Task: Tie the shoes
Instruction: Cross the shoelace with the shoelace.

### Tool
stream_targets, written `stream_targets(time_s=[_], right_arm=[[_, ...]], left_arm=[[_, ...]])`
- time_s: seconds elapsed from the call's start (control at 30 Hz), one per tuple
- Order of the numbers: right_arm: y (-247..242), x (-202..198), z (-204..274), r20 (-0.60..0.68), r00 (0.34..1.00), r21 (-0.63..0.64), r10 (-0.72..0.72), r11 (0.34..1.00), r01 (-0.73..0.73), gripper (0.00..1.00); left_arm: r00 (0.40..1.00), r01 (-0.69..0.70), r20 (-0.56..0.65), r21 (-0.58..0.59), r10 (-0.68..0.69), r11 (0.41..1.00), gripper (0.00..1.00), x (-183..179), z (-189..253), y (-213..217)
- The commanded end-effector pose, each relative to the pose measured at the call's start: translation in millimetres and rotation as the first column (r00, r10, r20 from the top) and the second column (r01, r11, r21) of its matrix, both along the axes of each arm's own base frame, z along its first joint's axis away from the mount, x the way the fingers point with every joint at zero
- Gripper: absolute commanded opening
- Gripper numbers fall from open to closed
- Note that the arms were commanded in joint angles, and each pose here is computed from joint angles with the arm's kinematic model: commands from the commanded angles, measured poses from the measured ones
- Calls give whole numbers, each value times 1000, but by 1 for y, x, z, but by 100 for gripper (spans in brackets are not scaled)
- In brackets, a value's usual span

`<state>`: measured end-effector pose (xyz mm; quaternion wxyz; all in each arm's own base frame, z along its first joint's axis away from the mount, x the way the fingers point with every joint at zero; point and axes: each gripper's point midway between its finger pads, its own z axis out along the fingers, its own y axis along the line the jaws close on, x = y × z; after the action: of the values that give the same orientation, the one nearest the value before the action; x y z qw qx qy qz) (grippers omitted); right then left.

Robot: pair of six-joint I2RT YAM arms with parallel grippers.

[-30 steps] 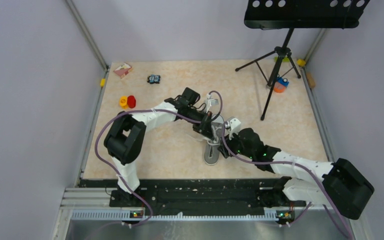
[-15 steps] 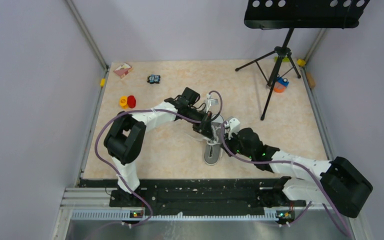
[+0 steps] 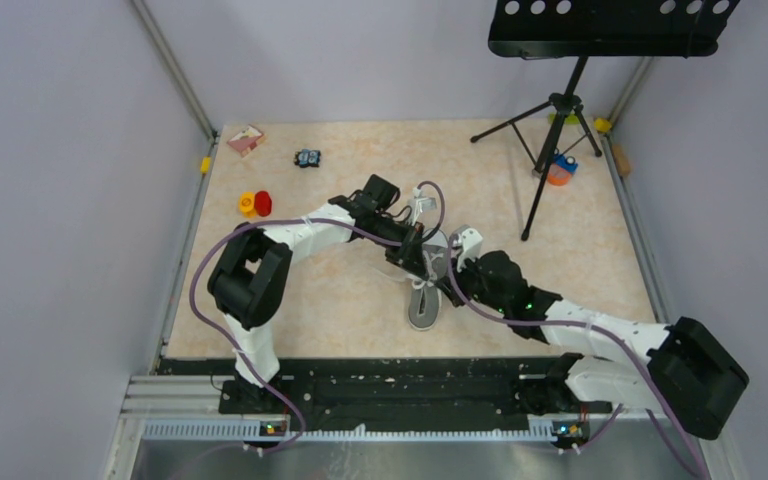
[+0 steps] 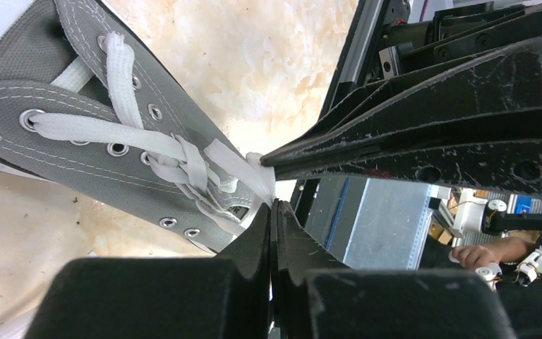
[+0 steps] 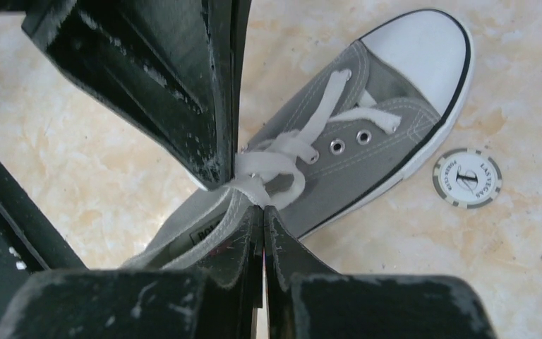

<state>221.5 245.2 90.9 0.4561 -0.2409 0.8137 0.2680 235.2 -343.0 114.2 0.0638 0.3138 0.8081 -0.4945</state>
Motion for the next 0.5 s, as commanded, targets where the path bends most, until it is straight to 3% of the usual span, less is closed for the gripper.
stream_targets(time_s=[0.0, 0.47], right_arm=[[26, 19, 36, 40, 999, 109, -18, 994, 13, 0], [30, 41, 18, -67, 983, 146, -171, 973, 180, 0]], left_arm=[[999, 21, 43, -75, -17, 997, 0, 2, 29, -5], [998, 51, 38, -122, -47, 991, 0, -10, 38, -3]])
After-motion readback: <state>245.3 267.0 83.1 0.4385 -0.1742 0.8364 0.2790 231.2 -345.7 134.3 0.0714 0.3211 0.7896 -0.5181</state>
